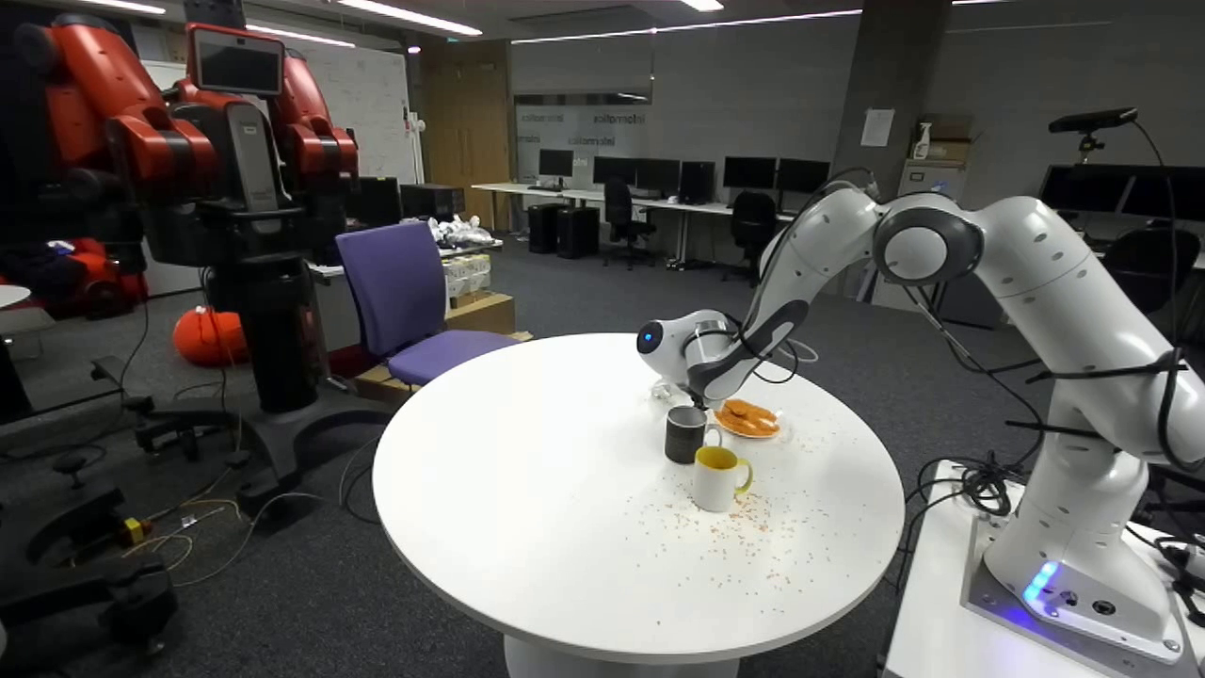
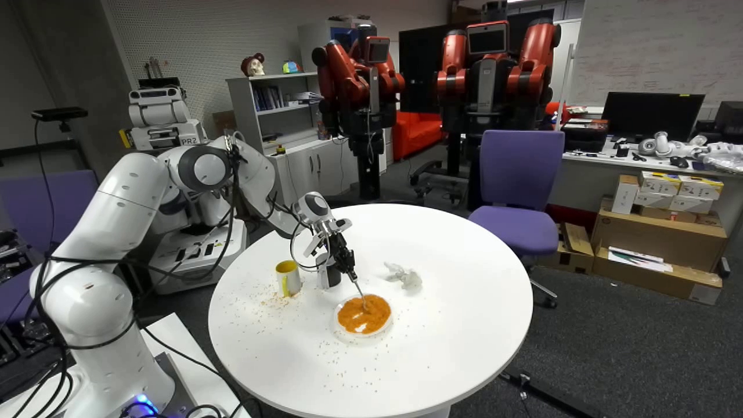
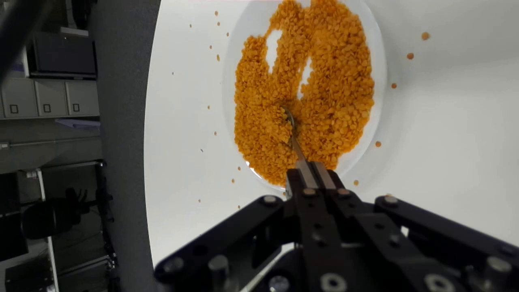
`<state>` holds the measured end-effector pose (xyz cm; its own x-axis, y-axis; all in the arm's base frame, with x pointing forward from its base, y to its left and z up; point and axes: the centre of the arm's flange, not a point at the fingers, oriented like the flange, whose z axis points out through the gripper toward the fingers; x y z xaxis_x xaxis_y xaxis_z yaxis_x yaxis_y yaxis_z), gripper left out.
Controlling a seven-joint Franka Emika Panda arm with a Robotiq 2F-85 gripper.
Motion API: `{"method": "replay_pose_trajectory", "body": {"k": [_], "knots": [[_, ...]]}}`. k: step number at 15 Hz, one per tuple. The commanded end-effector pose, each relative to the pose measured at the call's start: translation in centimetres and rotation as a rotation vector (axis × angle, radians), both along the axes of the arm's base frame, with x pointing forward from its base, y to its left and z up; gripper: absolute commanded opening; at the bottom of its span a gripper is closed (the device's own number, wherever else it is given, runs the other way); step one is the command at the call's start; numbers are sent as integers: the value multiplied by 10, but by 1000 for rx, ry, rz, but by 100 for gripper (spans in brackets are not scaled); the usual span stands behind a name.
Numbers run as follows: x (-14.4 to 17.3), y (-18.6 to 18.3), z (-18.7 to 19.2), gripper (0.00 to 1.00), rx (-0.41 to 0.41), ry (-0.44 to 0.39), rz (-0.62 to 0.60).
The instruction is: Use the spoon to take some of the contents of the bowl and place in the cup
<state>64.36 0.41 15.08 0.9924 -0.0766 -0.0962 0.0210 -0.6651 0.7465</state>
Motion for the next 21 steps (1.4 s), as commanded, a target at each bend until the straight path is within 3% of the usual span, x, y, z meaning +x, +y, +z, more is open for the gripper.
{"method": "replay_pose_trajectory", "body": {"k": [1, 21], "knots": [[-19, 0, 18, 1, -22, -44, -11], [-18, 5, 37, 1, -170, -210, 2]]}}
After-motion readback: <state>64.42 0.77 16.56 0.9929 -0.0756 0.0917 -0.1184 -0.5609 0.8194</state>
